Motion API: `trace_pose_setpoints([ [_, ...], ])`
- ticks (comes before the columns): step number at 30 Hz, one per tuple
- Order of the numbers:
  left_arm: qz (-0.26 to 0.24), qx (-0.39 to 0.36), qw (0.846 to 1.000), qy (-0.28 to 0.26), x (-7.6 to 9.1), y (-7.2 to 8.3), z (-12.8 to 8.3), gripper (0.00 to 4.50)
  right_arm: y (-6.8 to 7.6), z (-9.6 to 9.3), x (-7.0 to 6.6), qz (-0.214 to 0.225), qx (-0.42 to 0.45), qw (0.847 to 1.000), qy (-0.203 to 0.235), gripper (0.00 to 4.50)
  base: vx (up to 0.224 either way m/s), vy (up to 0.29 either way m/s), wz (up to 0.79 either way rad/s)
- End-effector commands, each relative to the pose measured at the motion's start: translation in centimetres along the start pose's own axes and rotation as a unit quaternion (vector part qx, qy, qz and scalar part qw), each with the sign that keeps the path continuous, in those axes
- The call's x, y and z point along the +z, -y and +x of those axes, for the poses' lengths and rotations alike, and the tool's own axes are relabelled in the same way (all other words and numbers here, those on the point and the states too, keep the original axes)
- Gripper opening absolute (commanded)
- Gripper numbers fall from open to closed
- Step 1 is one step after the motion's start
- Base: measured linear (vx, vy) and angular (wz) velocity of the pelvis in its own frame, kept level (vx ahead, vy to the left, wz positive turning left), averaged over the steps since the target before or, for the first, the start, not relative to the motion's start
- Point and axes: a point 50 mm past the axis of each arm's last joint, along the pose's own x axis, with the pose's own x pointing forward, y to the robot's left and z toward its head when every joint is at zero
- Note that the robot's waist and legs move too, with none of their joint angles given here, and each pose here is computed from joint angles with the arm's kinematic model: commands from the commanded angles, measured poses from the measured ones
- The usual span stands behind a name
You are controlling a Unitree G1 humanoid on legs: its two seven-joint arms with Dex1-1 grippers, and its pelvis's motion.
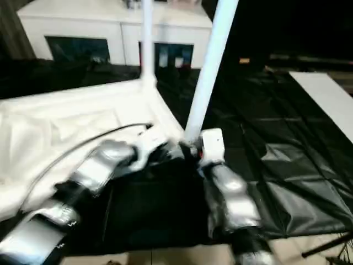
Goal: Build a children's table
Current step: Rotate leg to tighten
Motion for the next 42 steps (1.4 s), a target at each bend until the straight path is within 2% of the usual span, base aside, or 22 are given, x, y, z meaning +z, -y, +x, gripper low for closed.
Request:
trace_pose_setpoints([
  [1, -0.013, 0.053, 0.999, 0.001, 0.2, -0.9, 0.2, 0.0, -0.5, 0.3, -1.0, 0.002, -0.02, 1.0, -0.016, 2.64, 0.0, 0.0, 0.0],
  [6, -0.008, 0.061, 0.998, 0.005, 0.4, -0.9, 0.7, 0.0, -2.1, 0.8, -0.9, -0.006, -0.008, 1.0, -0.009, 2.64, 0.0, 0.0, 0.0],
  [8, 0.005, 0.05, 0.999, 0.009, 0.4, -0.8, 0.5, 0.0, -2.1, 0.6, -0.4, -0.004, 0.002, 1.0, 0.007, 3.2, 0.0, 0.0, 0.0],
  [10, 0.015, 0.043, 0.999, 0.01, 0.2, -0.8, 0.4, 0.0, -1.8, 0.4, 0.0, -0.007, 0.003, 1.0, 0.022, 3.36, 0.0, 0.0, 0.0],
  [11, 0.027, 0.032, 0.999, 0.009, 0.0, -0.9, 0.2, 0.0, -0.9, -0.1, 0.6, -0.025, -0.009, 0.999, 0.038, 3.43, 0.0, 0.0, 0.0],
  [12, 0.031, 0.029, 0.999, 0.011, 0.0, -0.8, 0.1, 0.0, -0.6, -0.2, 0.7, -0.027, -0.012, 0.999, 0.04, 3.43, 0.0, 0.0, 0.0],
  [13, 0.04, 0.019, 0.999, 0.015, -0.2, -0.8, -0.1, 0.0, 0.2, -0.7, 1.0, -0.034, -0.022, 0.998, 0.047, 3.7, 0.0, 0.0, 0.0],
  [14, 0.041, 0.017, 0.999, 0.015, -0.2, -0.8, -0.2, 0.0, 0.3, -0.8, 1.0, -0.035, -0.023, 0.998, 0.047, 3.75, 0.0, 0.0, 0.0],
  [16, 0.058, -0.011, 0.998, 0.019, -0.5, -0.7, -0.8, 0.0, 1.8, -1.9, 1.4, -0.045, -0.031, 0.997, 0.051, 3.88, 0.0, 0.0, 0.0],
  [18, 0.063, -0.019, 0.998, 0.019, -0.6, -0.6, -1.0, 0.0, 2.3, -2.3, 1.5, -0.056, -0.027, 0.997, 0.048, 4.13, 0.0, 0.0, 0.0],
  [20, 0.078, -0.062, 0.995, 0.02, -1.0, -0.2, -2.0, 0.0, 3.2, -3.7, 1.7, -0.058, 0.019, 0.997, 0.039, 4.24, 0.0, 0.0, 0.0],
  [22, 0.087, -0.105, 0.991, 0.014, -1.6, 0.1, -3.0, 0.0, 3.5, -4.9, 1.7, -0.073, 0.105, 0.992, 0.015, 4.43, 0.0, 0.0, 0.0],
  [23, 0.093, -0.121, 0.988, 0.007, -2.0, 0.1, -3.5, 0.0, 3.5, -5.8, 1.4, -0.082, 0.162, 0.983, -0.01, 4.43, 0.0, 0.0, 0.0],
  [24, 0.093, -0.121, 0.988, 0.007, -2.0, 0.1, -3.5, 0.0, 3.5, -5.8, 1.4, -0.082, 0.162, 0.983, -0.01, 4.43, 0.0, 0.0, 0.0],
  [25, 0.097, -0.143, 0.985, 0.004, -2.3, 0.2, -4.0, 0.0, 3.5, -6.8, 0.8, -0.102, 0.229, 0.967, -0.044, 4.43, 0.0, 0.0, 0.0],
  [26, 0.097, -0.143, 0.985, 0.004, -2.3, 0.2, -4.0, 0.0, 3.5, -6.8, 0.8, -0.102, 0.229, 0.967, -0.044, 4.43, 0.0, 0.0, 0.0],
  [28, 0.097, -0.17, 0.981, -0.008, -2.6, 0.5, -4.8, 0.0, 3.9, -8.0, -0.1, -0.127, 0.293, 0.944, -0.088, 4.43, 0.0, 0.0, 0.0],
  [31, 0.104, -0.188, 0.977, -0.01, -2.5, 0.9, -5.3, 0.0, 4.1, -8.2, 0.2, -0.117, 0.316, 0.937, -0.092, 4.43, 0.0, 0.0, 0.0],
  [35, 0.111, -0.201, 0.973, -0.008, -2.3, 1.2, -5.7, 0.0, 4.3, -7.4, 1.0, -0.111, 0.318, 0.938, -0.082, 4.43, 0.0, 0.0, 0.0],
  [39, 0.113, -0.204, 0.972, -0.011, -2.3, 1.3, -5.7, 0.0, 4.5, -6.6, 0.9, -0.129, 0.309, 0.939, -0.078, 4.43, 0.0, 0.0, 0.0],
  [42, 0.113, -0.205, 0.972, -0.013, -2.2, 1.4, -5.7, 0.0, 4.4, -6.3, 1.0, -0.123, 0.312, 0.939, -0.073, 4.43, 0.0, 0.0, 0.0],
])
